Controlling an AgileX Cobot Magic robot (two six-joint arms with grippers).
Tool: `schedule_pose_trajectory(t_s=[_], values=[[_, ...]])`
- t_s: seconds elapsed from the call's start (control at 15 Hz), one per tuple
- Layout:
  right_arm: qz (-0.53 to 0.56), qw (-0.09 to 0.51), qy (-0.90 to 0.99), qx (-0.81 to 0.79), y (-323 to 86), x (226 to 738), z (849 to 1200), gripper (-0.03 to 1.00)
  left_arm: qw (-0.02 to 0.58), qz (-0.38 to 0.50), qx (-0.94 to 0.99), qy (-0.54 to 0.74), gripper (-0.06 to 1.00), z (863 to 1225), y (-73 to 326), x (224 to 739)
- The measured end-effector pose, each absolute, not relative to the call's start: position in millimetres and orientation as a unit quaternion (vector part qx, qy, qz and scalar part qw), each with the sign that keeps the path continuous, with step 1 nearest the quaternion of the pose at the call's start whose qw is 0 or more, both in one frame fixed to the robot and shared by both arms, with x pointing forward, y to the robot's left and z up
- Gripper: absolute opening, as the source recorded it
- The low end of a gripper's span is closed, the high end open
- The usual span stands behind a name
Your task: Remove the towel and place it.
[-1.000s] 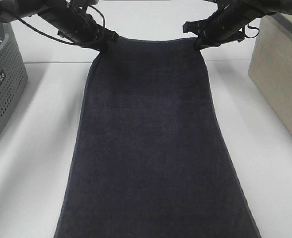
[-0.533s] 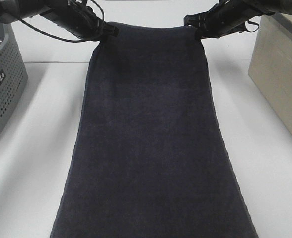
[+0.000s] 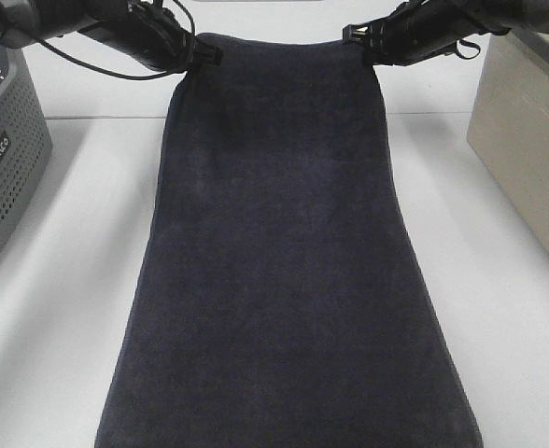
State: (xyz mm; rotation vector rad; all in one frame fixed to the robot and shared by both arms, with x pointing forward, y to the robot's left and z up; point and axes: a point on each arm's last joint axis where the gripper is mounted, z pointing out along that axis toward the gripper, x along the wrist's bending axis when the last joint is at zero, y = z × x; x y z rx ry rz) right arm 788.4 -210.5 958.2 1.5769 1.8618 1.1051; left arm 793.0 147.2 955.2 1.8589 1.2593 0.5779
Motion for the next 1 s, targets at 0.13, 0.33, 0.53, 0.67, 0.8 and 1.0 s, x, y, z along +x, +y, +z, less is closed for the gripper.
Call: schedule_pose_trajectory(t_s=[0.13,0.33,0.53,0.67,0.8,1.0], values=[[0.397,0.227,0.677,0.577,-210.7,790.3,946.1,0.02,0.397,0.227,0.735,0.500,0.00,946.1,147.1,794.5],[0.393,0.235,0.672,0.582,-212.1,794.5,928.2,0.02,0.396,0.234,0.731,0.505,0.00,926.8,147.6,798.9],[0.388,0.236,0.667,0.591,-213.2,797.5,905.9,0.02,0.396,0.245,0.724,0.509,0.00,907.9,148.5,803.0],[0.390,0.238,0.657,0.600,-214.0,799.7,893.6,0.02,0.398,0.254,0.717,0.512,0.00,895.8,149.4,805.8],[0.392,0.243,0.650,0.604,-214.9,801.2,886.4,0.02,0.399,0.260,0.714,0.514,0.00,886.7,149.4,807.2],[0.391,0.253,0.650,0.601,-214.6,802.7,875.3,0.02,0.404,0.274,0.704,0.516,0.00,874.5,150.8,810.1]])
